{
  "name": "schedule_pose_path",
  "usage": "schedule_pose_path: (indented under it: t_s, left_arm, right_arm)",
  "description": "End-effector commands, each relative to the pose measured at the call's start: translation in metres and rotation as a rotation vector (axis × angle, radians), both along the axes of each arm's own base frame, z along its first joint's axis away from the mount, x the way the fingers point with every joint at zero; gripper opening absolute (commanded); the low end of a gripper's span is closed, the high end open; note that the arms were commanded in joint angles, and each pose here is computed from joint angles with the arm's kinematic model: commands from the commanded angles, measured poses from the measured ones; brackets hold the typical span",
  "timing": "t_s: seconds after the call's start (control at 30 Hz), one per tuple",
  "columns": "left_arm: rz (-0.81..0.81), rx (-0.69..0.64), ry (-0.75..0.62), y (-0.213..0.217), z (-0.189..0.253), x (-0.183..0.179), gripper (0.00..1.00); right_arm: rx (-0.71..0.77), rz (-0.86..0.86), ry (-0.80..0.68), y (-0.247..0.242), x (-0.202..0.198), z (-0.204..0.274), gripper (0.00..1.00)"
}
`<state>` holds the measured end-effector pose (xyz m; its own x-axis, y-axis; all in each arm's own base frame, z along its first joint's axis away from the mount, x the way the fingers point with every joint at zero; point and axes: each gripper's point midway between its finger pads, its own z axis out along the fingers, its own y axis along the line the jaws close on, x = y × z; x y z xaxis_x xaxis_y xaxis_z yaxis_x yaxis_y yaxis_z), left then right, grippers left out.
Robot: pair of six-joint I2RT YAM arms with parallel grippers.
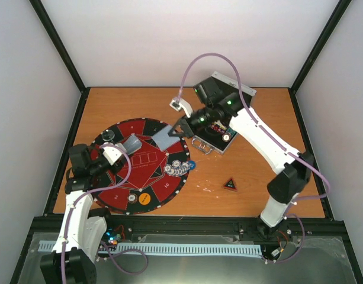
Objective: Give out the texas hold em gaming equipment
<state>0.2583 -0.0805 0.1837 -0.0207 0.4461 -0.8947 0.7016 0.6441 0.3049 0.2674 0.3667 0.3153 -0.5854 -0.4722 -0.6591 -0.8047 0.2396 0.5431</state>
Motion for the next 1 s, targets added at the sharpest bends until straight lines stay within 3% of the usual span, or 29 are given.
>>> schedule_pose_path:
  t_s: [0.0, 0.2, 0.3, 0.5, 0.83, 0.97]
  left_arm:
    - [-0.008, -0.004, -0.049, 0.000, 0.012, 0.002, 0.43]
    - [-0.006, 0.001, -0.069, 0.000, 0.016, 0.002, 0.44]
    - [-0.008, 0.005, -0.075, 0.000, 0.017, 0.002, 0.44]
    - [-0.030, -0.003, -0.052, -0.003, 0.010, -0.002, 0.43]
    - [-0.063, -0.003, -0.060, -0.007, 0.014, -0.006, 0.44]
    - [-0.061, -0.002, -0.064, -0.007, 0.015, -0.004, 0.44]
  right_arm:
    - [-0.079, 0.000, 0.062, -0.024, -0.030, -0.039, 0.03]
    - [-0.057, 0.076, 0.250, -0.002, -0.082, -0.120, 0.03]
    - [-0.123, 0.129, 0.309, 0.019, -0.105, -0.162, 0.03]
    - [-0.301, 0.064, 0.458, 0.023, -0.119, -0.246, 0.03]
    - [-0.220, 0.029, 0.532, 0.046, -0.130, -0.264, 0.03]
    - [-0.291, 0.008, 0.553, 0.040, -0.131, -0.280, 0.04]
